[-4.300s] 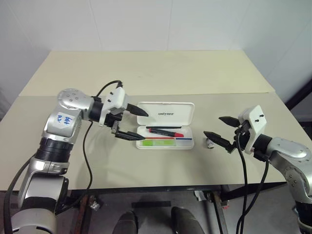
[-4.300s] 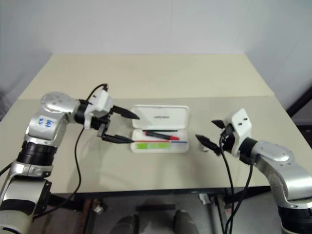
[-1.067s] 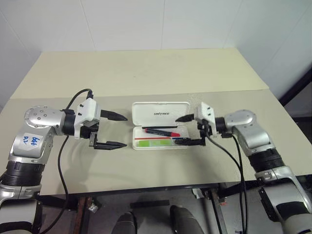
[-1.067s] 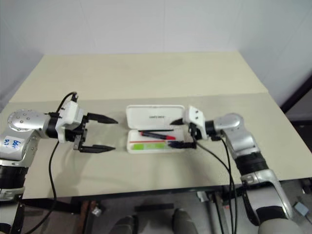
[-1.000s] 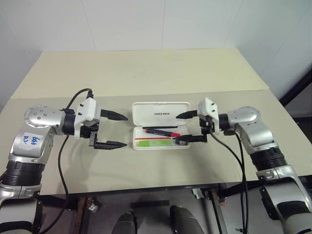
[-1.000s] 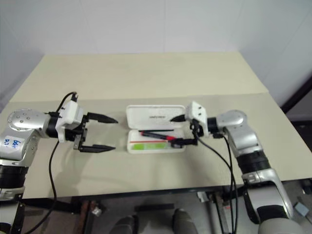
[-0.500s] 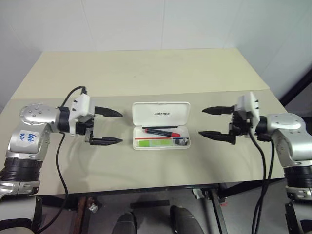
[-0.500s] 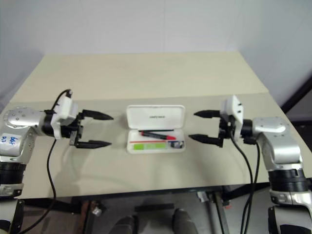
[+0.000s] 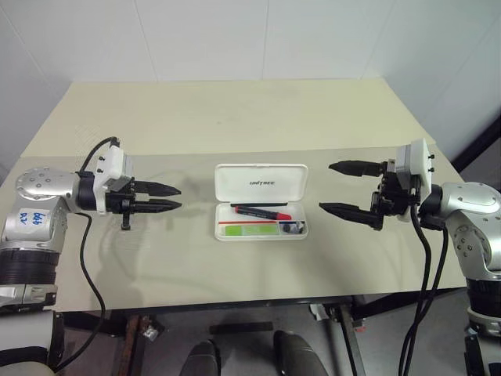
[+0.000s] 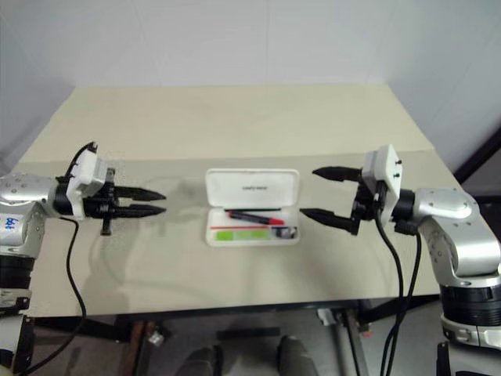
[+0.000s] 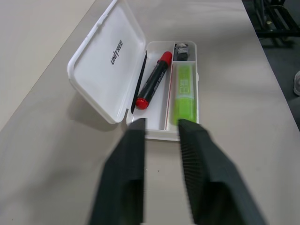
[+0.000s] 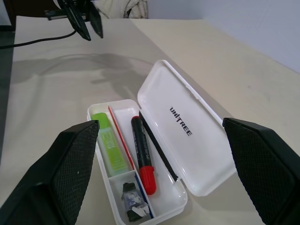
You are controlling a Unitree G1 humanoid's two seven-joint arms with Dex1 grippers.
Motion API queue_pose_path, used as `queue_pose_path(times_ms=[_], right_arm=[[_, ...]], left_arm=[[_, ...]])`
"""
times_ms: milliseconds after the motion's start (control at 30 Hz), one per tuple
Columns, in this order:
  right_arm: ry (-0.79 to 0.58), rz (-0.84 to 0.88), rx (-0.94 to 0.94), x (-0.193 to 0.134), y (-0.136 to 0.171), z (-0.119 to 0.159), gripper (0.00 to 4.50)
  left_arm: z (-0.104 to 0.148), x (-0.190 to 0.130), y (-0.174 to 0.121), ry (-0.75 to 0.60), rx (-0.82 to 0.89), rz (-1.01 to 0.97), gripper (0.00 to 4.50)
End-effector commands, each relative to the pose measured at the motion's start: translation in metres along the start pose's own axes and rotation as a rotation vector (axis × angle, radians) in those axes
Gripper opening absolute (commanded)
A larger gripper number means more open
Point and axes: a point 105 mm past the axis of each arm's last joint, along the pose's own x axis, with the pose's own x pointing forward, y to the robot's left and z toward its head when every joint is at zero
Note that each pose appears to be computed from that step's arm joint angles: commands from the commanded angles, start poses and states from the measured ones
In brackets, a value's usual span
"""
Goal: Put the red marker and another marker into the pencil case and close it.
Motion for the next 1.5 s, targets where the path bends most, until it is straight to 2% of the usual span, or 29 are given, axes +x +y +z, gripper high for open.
queue_pose_path(times_ms=[33,133,200,433,633,833,1033,1233,1500], right_arm=[[-0.028,-0.020,-0.040,-0.003,-0.003,0.011,4.50],[-0.023,-0.036,-0.044,-0.005,-0.005,0.009,4.50],[-0.024,-0.043,-0.047,-0.005,-0.006,0.009,4.50],[-0.026,-0.069,-0.060,-0.006,-0.008,0.010,4.50],[-0.037,-0.094,-0.066,-0.004,-0.007,0.010,4.50],[-0.045,-0.104,-0.061,-0.003,-0.004,0.009,4.50],[-0.050,-0.112,-0.051,0.000,-0.001,0.007,4.50],[-0.046,-0.116,-0.042,0.001,0.002,0.005,4.50],[-0.040,-0.124,-0.038,0.000,0.002,0.004,4.50]], left_arm=[[0.006,-0.002,0.008,-0.010,0.033,0.038,0.01],[0.000,0.008,0.026,-0.049,-0.013,0.157,0.01],[-0.009,0.015,0.035,-0.021,-0.022,0.209,0.01],[-0.022,0.056,0.045,-0.020,-0.051,0.242,0.01],[-0.036,0.080,0.065,0.057,-0.089,0.330,0.01],[-0.030,0.095,0.068,0.023,-0.071,0.322,0.01],[-0.004,0.109,0.058,-0.139,0.005,0.240,0.01],[0.006,0.112,0.041,-0.222,0.046,0.128,0.01],[-0.008,0.126,-0.004,-0.128,0.105,-0.124,0.01]])
